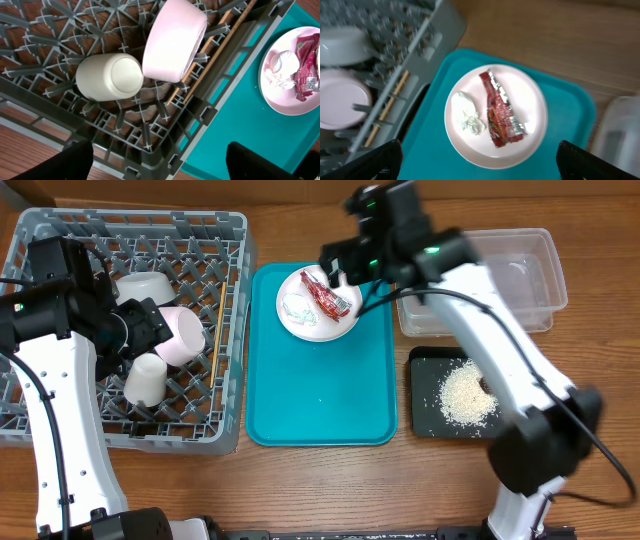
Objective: Sort waste into correct bins and load items into the dishwasher
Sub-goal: 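Grasp the white tissue on the pink plate with the right gripper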
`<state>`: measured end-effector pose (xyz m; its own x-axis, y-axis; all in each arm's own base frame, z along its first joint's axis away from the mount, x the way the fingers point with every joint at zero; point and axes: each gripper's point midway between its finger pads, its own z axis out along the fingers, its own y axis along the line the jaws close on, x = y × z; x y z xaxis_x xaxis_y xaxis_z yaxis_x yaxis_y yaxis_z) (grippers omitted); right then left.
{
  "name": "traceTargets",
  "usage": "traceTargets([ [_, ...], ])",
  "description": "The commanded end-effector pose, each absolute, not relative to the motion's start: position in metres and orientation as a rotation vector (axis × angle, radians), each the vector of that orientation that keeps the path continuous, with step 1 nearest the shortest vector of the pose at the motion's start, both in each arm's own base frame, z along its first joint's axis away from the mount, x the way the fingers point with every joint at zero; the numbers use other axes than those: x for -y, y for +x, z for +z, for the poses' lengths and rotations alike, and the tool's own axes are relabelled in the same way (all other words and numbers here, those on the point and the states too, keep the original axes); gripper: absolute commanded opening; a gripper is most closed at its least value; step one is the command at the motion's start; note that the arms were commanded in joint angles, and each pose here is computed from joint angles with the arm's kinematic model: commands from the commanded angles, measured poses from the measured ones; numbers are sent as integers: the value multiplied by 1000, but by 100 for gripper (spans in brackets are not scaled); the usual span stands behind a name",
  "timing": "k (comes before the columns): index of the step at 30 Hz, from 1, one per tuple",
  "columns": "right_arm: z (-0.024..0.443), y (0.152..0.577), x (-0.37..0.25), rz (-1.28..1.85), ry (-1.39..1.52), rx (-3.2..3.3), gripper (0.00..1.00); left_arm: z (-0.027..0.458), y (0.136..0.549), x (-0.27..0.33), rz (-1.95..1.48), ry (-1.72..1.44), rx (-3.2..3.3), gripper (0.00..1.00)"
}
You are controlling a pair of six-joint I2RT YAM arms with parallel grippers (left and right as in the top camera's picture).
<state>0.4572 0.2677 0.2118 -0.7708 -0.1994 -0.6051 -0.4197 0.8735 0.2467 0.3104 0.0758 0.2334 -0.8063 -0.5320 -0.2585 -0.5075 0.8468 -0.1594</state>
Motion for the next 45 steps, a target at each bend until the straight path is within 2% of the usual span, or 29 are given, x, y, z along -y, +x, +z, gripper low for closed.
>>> traceTargets([
  [1,177,457,-293,477,-552,-2481,100,238,309,-73,-152,-803,-2714,87],
  [4,144,457,-310,470,-608,-2511,100,238,309,-73,-152,-803,-2714,87],
  [12,80,462,-338,474,-660,-2545,88,237,306,-72,-152,-807,-2725,86],
  [15,64,461,-344,472,-675,-2558,88,237,306,-72,-152,-808,-2727,87],
  [19,50,459,-350,472,-690,-2565,81,236,306,-72,-152,-808,-2728,87],
  [28,29,456,-348,468,-657,-2616,47,236,303,-71,-152,-813,-2740,86],
  [35,25,450,-344,462,-632,-2659,31,235,301,-71,-149,-815,-2745,86],
  [39,21,446,-341,453,-635,-2683,29,235,301,-71,-149,-815,-2745,86],
  [41,18,443,-339,448,-636,-2695,24,235,301,-71,-149,-815,-2745,86],
  [45,14,440,-336,441,-638,-2713,8,235,301,-71,-149,-815,-2745,86],
])
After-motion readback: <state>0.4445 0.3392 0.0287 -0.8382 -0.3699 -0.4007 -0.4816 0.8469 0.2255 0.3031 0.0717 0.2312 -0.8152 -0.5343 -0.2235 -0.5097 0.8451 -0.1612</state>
